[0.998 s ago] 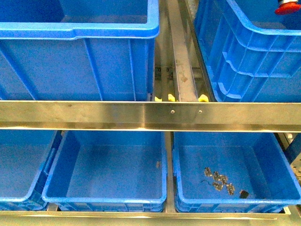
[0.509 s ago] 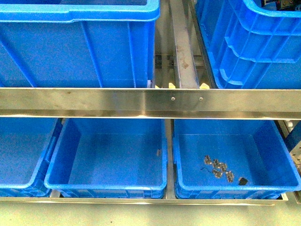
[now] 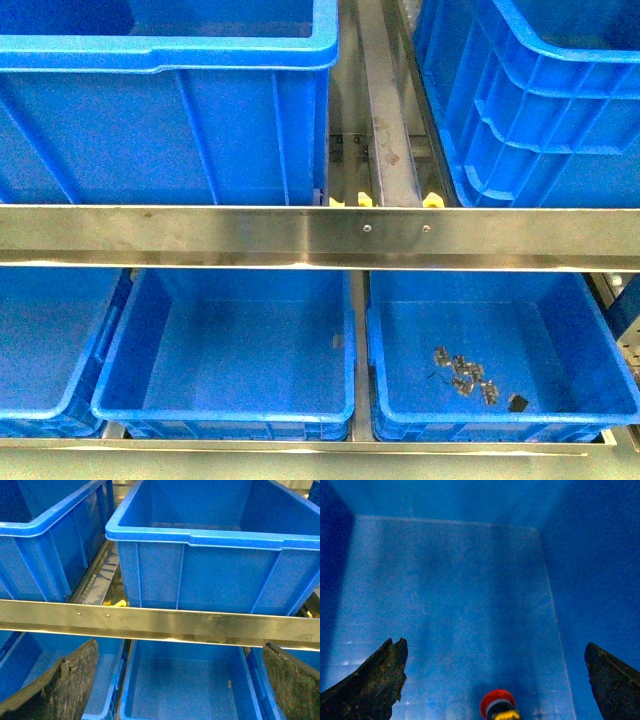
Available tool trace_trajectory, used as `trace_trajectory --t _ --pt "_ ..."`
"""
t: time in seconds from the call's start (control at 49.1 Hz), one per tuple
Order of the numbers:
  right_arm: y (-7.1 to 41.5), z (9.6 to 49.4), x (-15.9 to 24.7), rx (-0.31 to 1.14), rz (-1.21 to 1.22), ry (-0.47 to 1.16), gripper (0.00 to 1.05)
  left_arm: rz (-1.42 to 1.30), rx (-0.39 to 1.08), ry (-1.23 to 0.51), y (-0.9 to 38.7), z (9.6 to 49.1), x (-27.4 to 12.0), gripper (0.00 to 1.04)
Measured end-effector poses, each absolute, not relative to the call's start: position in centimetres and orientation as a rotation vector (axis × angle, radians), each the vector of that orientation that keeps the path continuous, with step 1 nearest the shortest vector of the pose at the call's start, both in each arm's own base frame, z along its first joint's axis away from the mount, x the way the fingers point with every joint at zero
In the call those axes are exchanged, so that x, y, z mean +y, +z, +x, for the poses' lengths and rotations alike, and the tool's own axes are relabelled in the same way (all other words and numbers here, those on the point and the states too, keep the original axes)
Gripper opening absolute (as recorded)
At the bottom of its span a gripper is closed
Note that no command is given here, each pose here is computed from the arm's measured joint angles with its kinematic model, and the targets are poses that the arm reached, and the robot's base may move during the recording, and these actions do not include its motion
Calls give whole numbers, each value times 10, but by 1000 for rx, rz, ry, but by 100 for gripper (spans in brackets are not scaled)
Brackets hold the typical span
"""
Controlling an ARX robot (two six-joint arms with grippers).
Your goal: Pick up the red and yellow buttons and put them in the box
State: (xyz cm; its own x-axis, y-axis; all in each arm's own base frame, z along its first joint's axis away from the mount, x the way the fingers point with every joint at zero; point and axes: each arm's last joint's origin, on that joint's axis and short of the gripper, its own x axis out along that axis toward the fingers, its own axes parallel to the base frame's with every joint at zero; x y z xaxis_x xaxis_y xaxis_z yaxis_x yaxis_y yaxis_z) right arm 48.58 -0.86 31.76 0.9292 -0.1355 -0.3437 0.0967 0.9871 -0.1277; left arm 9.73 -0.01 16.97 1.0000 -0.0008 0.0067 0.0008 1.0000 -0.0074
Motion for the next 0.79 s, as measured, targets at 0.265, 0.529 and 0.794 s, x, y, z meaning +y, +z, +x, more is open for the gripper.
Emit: trace_trajectory --t 0.265,0.529,0.794 --pt "363 405 20 236 -49 -70 102 -7 -7 -1 170 97 0 97" --pt "341 271 52 -27 -8 -10 61 -7 -7 -1 170 97 0 97" --pt "255 142 54 13 -17 25 8 -8 -7 -1 170 97 0 97"
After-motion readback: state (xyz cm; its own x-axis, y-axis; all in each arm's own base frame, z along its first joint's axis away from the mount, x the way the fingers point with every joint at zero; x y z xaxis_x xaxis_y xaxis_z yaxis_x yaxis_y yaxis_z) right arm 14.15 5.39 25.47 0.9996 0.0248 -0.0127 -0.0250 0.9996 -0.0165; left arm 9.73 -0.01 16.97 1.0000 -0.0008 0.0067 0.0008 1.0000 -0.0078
